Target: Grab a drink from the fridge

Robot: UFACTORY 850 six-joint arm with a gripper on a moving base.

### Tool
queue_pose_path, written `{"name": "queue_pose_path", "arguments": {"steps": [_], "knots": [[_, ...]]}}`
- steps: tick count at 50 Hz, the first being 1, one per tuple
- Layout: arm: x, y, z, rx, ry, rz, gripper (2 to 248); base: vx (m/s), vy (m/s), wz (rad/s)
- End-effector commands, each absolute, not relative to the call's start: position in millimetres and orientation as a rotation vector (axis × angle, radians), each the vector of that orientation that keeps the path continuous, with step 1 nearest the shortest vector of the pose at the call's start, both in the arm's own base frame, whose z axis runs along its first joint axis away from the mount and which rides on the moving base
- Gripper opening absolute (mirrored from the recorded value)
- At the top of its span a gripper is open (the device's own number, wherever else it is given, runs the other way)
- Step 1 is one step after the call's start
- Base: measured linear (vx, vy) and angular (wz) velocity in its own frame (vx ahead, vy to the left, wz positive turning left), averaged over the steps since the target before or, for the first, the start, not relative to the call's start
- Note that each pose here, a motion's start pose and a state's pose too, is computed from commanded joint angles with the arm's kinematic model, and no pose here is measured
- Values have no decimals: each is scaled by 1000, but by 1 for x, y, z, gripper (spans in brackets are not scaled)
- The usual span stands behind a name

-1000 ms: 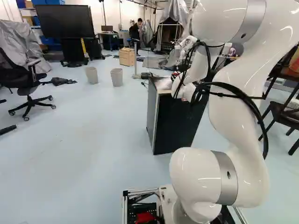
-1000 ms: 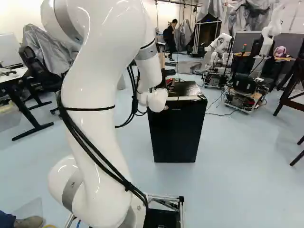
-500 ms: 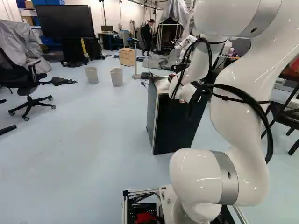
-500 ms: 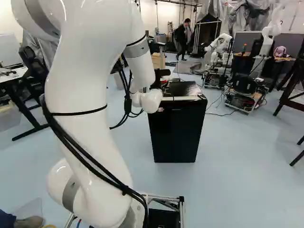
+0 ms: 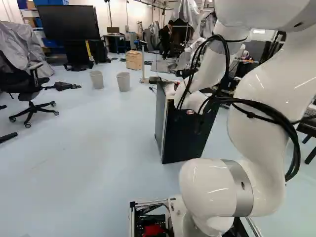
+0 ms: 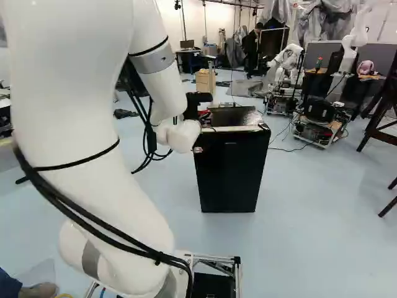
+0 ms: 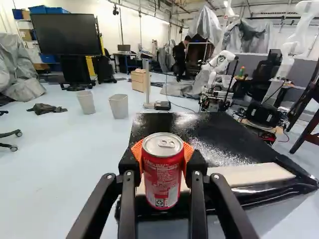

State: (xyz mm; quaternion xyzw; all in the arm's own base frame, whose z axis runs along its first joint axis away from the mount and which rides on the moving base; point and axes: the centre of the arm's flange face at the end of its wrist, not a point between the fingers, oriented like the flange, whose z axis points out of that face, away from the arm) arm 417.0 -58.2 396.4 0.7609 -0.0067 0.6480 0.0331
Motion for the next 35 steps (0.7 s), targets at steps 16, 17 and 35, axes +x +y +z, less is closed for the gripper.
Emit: {"name": "queue_pose_path", "arguments": {"steps": [16, 17, 35], "knots": [[367, -33, 392, 2418, -16, 1939, 98, 0, 0, 0], [364, -31, 391, 2422, -15, 1935, 98, 0, 0, 0], [320, -14, 382, 2487, -9, 1884, 98, 0, 0, 0]]}}
